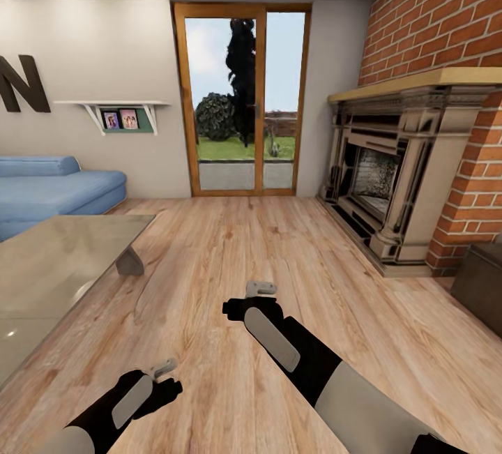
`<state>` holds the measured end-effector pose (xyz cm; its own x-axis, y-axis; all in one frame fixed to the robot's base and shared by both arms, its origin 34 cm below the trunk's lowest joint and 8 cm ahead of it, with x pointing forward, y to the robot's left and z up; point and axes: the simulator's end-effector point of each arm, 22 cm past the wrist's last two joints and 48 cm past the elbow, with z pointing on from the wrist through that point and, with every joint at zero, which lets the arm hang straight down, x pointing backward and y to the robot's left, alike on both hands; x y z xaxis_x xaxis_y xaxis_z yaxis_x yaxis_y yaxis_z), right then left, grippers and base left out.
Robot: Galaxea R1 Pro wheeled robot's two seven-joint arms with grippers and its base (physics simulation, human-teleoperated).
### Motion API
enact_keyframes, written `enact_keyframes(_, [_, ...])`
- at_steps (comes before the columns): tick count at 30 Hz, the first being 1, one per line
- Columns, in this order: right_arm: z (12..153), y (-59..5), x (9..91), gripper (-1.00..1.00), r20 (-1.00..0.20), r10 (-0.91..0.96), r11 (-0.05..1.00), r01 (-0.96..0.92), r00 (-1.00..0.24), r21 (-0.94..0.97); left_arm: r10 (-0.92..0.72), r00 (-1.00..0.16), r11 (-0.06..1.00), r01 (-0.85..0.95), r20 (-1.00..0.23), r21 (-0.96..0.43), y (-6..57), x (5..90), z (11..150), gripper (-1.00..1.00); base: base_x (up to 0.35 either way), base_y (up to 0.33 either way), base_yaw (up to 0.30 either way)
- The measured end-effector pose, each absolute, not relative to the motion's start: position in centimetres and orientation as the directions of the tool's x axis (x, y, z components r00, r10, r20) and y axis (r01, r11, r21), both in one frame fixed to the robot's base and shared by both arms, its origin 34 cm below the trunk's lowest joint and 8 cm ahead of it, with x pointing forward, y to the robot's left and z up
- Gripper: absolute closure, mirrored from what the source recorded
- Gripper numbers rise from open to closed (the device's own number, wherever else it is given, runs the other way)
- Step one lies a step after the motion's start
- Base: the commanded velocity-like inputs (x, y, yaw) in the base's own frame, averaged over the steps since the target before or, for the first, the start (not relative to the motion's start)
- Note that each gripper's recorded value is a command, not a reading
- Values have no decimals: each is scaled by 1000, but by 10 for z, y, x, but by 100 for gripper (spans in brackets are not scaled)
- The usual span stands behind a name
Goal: Place each of the two pumpkins and all three candles from the living room inside a cabinet in the living room (use any cabinet), then make sure every cabinet is closed, and position the cauldron so it is next to a table in the living room.
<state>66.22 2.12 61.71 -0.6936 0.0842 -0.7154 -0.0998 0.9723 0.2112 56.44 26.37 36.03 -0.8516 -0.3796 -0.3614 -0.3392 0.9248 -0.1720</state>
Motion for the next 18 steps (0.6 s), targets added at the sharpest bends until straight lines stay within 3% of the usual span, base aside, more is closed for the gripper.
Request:
enact_keyframes(7, [602, 23, 658, -100, -716, 84, 971, -103, -693, 214, -384, -882, 920, -339, -273, -197, 235, 529, 316, -100, 0, 0, 0])
enact_keyframes(18, [620, 43, 651, -100, -763, 107, 950, -160, -637, 267, -382, -890, 918, -334, -249, -214, 227, 517, 287, -100, 0, 0, 0])
